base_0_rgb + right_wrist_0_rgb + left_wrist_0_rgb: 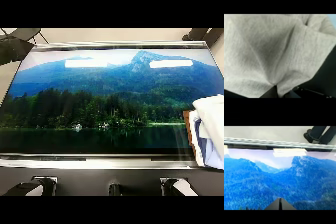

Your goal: Fold the shirts.

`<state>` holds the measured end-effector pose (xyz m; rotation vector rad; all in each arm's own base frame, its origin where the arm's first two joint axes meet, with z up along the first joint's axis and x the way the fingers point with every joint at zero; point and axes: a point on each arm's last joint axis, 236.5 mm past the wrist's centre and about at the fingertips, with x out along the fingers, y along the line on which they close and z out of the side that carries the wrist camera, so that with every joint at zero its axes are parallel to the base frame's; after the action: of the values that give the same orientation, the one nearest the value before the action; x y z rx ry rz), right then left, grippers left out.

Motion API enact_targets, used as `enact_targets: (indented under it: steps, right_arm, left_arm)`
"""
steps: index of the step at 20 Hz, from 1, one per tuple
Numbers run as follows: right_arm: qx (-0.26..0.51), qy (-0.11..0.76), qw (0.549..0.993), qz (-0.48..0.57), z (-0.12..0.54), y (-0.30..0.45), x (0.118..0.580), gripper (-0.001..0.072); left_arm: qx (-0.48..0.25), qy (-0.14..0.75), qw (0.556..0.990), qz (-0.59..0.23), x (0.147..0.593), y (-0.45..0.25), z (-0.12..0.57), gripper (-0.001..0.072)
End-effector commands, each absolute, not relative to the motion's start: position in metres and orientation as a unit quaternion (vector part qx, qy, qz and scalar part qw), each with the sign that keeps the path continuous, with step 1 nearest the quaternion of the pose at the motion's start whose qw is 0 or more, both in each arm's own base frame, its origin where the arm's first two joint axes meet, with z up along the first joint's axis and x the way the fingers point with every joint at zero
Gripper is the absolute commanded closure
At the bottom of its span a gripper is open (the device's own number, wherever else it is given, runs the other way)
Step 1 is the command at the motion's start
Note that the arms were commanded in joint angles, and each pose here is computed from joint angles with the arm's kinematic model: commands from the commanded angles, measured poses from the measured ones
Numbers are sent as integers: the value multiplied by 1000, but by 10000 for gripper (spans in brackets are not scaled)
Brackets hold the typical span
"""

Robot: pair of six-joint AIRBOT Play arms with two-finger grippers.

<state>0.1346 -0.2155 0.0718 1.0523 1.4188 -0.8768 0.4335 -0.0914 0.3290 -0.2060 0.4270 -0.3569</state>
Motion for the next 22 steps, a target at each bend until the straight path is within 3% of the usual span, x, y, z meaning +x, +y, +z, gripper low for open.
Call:
enact_targets:
  steps: [1, 5, 6, 7, 8, 10, 14, 16, 18, 19, 20, 21, 22]
  right_arm:
    - [417, 647, 507, -388, 23, -209, 100, 667]
    - [413, 641, 513, -394, 15, -215, 100, 659]
    - [409, 635, 521, -397, 14, -219, 103, 478]
    - [397, 638, 534, -388, 17, -223, 105, 174]
    - [379, 638, 553, -379, 27, -229, 109, 48]
    - [330, 578, 634, -394, 70, -270, 137, 49]
    - [162, 274, 871, -374, 279, -322, 276, 54]
    - [95, 179, 938, -282, 353, -259, 351, 97]
    - [87, 194, 965, -153, 348, -155, 411, 99]
    - [102, 248, 959, -94, 318, -98, 428, 99]
    - [119, 309, 942, -54, 281, -51, 437, 99]
    - [132, 384, 914, -24, 236, -9, 439, 99]
    - [133, 458, 879, 1, 193, 26, 433, 98]
  left_arm:
    - [-102, 210, 956, -175, 435, -91, 329, 681]
    - [-104, 210, 956, -176, 434, -92, 329, 682]
    - [-103, 211, 956, -176, 434, -92, 329, 682]
    - [-103, 211, 956, -176, 434, -92, 329, 682]
    - [-103, 209, 956, -176, 434, -92, 330, 682]
    - [-94, 202, 960, -170, 435, -88, 334, 684]
    - [-4, 232, 968, -91, 452, -56, 324, 685]
    - [90, 308, 947, 9, 462, -19, 285, 685]
    - [149, 382, 911, 52, 465, -4, 240, 681]
    - [126, 418, 898, 53, 464, -8, 213, 626]
    - [89, 468, 877, 55, 454, -14, 181, 403]
    - [56, 522, 849, 52, 437, -23, 147, 106]
    - [38, 572, 818, 38, 417, -34, 113, -13]
